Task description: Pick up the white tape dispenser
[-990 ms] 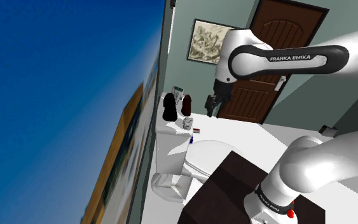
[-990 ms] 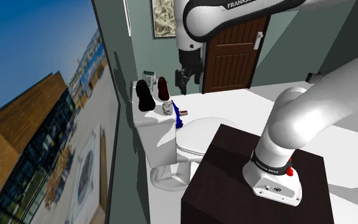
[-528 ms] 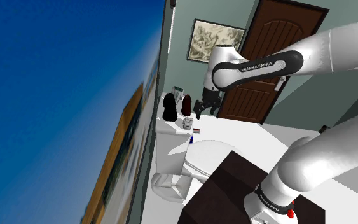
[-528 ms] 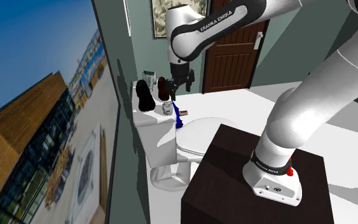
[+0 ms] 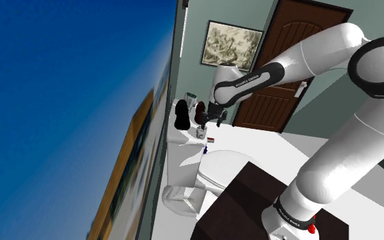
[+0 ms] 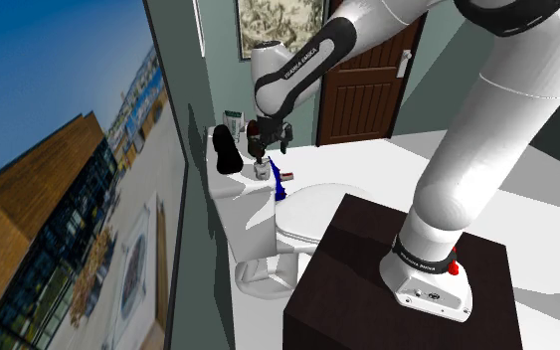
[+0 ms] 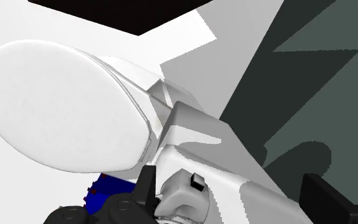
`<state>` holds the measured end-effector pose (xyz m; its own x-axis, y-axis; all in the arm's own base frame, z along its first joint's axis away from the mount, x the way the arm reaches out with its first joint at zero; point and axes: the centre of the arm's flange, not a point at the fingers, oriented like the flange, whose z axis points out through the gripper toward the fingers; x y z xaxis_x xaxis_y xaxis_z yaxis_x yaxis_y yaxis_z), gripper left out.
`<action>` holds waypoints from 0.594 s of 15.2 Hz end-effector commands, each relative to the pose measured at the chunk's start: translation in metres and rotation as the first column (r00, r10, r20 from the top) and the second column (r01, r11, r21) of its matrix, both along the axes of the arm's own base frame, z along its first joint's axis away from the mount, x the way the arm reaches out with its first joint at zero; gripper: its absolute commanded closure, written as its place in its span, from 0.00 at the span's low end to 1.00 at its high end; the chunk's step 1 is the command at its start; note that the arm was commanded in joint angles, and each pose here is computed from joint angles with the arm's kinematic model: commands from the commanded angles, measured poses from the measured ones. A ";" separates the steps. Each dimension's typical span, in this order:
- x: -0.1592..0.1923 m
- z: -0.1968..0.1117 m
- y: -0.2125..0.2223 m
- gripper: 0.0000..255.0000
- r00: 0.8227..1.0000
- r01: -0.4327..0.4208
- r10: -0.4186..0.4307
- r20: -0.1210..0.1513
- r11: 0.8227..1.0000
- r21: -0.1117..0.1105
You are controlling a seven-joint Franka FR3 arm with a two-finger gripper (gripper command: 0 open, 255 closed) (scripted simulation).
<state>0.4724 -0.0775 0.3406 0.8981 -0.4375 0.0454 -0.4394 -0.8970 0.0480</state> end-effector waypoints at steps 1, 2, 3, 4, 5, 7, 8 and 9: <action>0.017 -0.015 -0.013 0.00 0.999 0.040 -0.040 0.013 0.999 -0.001; 0.024 -0.023 -0.019 0.00 0.998 0.059 -0.059 0.018 0.998 -0.001; 0.031 -0.032 -0.026 0.00 0.997 0.079 -0.079 0.024 0.997 -0.002; 0.038 -0.040 -0.032 0.00 0.995 0.098 -0.098 0.030 0.995 -0.002; 0.044 -0.049 -0.039 0.00 0.992 0.117 -0.117 0.035 0.993 -0.002; 0.058 -0.066 -0.052 0.00 0.987 0.156 -0.155 0.046 0.988 -0.002; 0.064 -0.074 -0.059 0.00 0.983 0.175 -0.174 0.052 0.985 -0.001; 0.071 -0.083 -0.067 0.00 0.979 0.194 -0.193 0.057 0.981 -0.001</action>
